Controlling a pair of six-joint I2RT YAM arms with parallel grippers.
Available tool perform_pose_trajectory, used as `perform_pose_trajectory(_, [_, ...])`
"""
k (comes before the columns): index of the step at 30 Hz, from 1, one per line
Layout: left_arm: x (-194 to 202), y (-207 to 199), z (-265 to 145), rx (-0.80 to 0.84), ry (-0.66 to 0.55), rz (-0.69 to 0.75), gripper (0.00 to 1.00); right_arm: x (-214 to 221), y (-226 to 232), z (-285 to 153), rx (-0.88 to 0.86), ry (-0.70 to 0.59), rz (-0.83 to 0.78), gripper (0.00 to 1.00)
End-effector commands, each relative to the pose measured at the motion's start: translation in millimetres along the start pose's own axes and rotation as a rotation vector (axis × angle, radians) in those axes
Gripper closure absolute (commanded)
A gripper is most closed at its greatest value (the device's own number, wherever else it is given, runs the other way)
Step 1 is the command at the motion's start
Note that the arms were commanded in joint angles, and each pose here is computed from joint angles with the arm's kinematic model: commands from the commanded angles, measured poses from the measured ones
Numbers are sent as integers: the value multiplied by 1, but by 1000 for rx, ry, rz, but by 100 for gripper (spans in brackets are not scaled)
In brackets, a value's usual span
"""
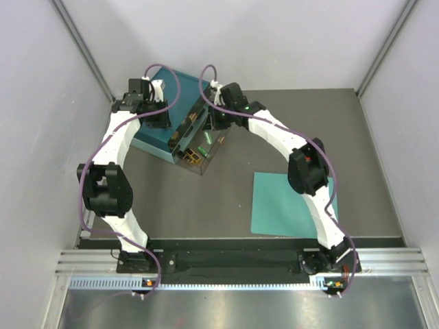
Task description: Organize the makeup
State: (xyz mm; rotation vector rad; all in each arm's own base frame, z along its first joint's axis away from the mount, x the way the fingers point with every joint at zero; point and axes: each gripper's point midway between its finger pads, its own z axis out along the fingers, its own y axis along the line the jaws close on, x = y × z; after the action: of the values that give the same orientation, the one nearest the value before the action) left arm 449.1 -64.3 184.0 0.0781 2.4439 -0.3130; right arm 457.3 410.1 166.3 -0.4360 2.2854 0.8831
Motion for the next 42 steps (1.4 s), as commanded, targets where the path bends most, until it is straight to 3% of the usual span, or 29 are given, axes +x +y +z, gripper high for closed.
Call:
perform_pose_trajectory(1, [102, 10, 16, -42, 390, -62, 66, 1, 36, 14, -93, -10, -5, 95])
perform_pose_trajectory(7, [102, 9, 15, -42, 388, -61, 66, 18, 35, 26, -91, 33, 2, 85])
perform_pose_trajectory(10, [100, 9, 13, -41, 384, -60, 66, 23, 32, 27, -84, 48, 2, 75])
perform_pose_trajectory(14, [98, 8, 13, -38, 378, -60, 66, 19, 32, 23, -73, 40, -5, 53])
perform_pose_trajectory(19, [97, 8, 12, -36, 378, -59, 66, -1, 41, 8, -74, -21, -17, 45])
perform_pose_trajectory(27, [96, 7, 10, -35, 375, -60, 66, -52, 45, -58, -55, -212, 7, 48])
perform_pose_trajectory(34, [97, 6, 10, -32, 376, -61, 65, -22, -1, -70, 98, -135, -97, 59])
perform_pose_trajectory(37, [98, 7, 10, -36, 375, -59, 65, -3, -22, -74, 182, -74, -153, 66])
perform_pose_trajectory(42, [99, 8, 11, -41, 379, -59, 65, 30, -46, -72, 253, 9, -157, 98])
